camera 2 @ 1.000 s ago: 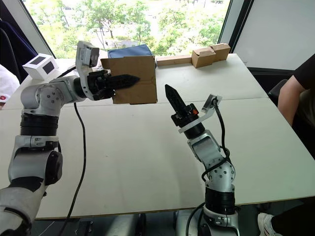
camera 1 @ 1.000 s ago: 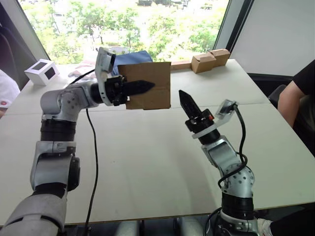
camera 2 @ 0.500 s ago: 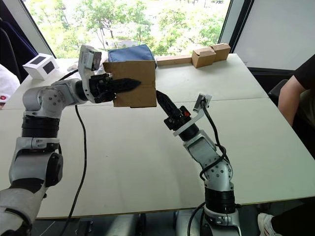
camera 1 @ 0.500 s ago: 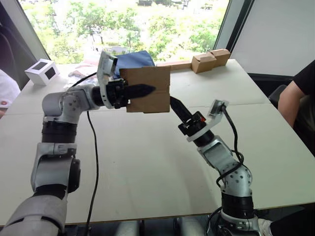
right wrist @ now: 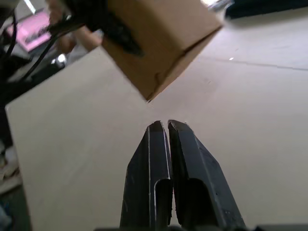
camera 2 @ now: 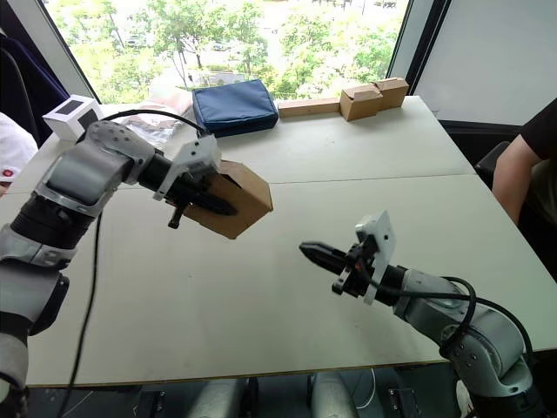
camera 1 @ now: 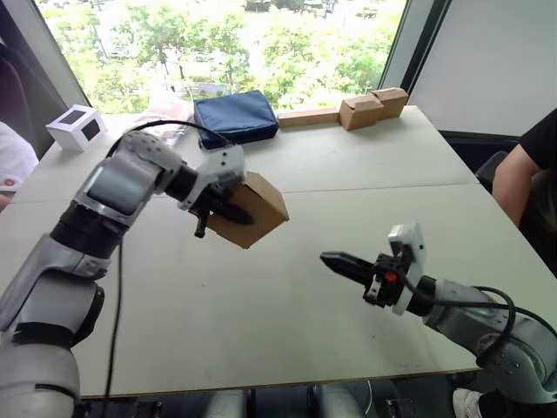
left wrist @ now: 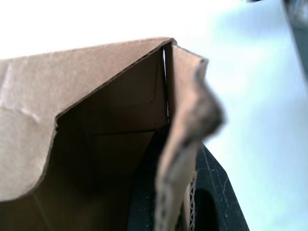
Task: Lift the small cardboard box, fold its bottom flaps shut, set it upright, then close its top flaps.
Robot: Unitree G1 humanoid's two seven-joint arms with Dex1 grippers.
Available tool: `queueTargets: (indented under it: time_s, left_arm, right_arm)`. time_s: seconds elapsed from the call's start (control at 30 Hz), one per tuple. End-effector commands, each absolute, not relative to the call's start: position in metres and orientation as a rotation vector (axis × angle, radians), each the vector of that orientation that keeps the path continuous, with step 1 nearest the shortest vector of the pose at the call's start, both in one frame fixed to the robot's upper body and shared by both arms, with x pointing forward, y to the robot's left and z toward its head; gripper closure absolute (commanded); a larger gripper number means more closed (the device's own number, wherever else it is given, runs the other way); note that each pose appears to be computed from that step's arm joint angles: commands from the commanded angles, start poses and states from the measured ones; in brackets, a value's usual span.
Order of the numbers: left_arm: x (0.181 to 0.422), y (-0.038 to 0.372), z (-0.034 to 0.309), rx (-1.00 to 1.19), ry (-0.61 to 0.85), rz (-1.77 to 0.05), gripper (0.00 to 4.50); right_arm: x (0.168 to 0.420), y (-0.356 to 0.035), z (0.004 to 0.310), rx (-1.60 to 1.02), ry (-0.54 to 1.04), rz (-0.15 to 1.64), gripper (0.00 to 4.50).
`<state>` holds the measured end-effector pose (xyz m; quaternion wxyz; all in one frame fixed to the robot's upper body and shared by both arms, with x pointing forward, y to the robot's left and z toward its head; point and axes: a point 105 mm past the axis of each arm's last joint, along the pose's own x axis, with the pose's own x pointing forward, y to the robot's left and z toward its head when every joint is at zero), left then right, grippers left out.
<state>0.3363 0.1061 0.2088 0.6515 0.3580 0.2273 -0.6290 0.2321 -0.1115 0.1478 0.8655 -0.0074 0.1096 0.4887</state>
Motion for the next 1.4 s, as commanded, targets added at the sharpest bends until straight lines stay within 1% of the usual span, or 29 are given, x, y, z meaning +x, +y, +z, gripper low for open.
queueTargets:
  time_s: [0.03, 0.1, 0.23, 0.33, 0.47, 0.67, 0.77, 0.87, 0.9, 0.93, 0.97, 1.13, 1.3, 1.4]
  left_arm:
    - [0.342, 0.107, 0.213, 1.064, 0.526, -1.386, 4.50]
    - [0.342, 0.101, 0.209, 1.104, 0.544, -1.388, 4.50]
    - [0.336, 0.095, 0.190, 1.199, 0.610, -1.405, 4.50]
    - [0.330, 0.091, 0.180, 1.182, 0.666, -1.412, 4.50]
    - [0.323, 0.088, 0.170, 1.128, 0.731, -1.411, 4.50]
    - [0.314, 0.081, 0.168, 1.055, 0.789, -1.423, 4.50]
    - [0.314, 0.078, 0.171, 1.037, 0.782, -1.422, 3.76]
    - [0.316, 0.074, 0.178, 1.002, 0.776, -1.411, 2.59]
    - [0.317, 0.073, 0.182, 0.980, 0.772, -1.403, 2.28]
    - [0.319, 0.072, 0.186, 0.960, 0.768, -1.397, 1.77]
    - [0.319, 0.071, 0.195, 0.924, 0.759, -1.402, 1.45]
    - [0.324, 0.067, 0.242, 0.754, 0.692, -1.408, 1.45]
    - [0.322, 0.077, 0.287, 0.491, 0.624, -1.430, 1.45]
    - [0.337, 0.092, 0.300, 0.362, 0.542, -1.339, 1.45]
  right_arm:
    - [0.215, -0.111, 0.143, -0.262, 0.261, 1.094, 4.38]
    - [0.211, -0.114, 0.144, -0.344, 0.267, 1.106, 4.38]
    - [0.211, -0.114, 0.155, -0.416, 0.218, 1.094, 4.38]
    - [0.215, -0.111, 0.160, -0.405, 0.181, 1.070, 4.38]
    - [0.219, -0.106, 0.158, -0.387, 0.175, 1.057, 4.38]
    - [0.223, -0.104, 0.153, -0.379, 0.176, 1.047, 4.38]
    - [0.227, -0.103, 0.149, -0.381, 0.180, 1.045, 4.43]
    - [0.229, -0.102, 0.147, -0.385, 0.187, 1.050, 4.43]
    - [0.229, -0.102, 0.146, -0.385, 0.189, 1.052, 4.43]
    - [0.229, -0.102, 0.146, -0.385, 0.190, 1.054, 4.43]
    - [0.229, -0.102, 0.145, -0.383, 0.192, 1.056, 4.43]
    - [0.231, -0.106, 0.145, -0.386, 0.207, 1.069, 4.43]
    - [0.237, -0.106, 0.152, -0.363, 0.185, 1.084, 4.43]
    - [0.244, -0.106, 0.161, -0.300, 0.142, 1.072, 4.43]
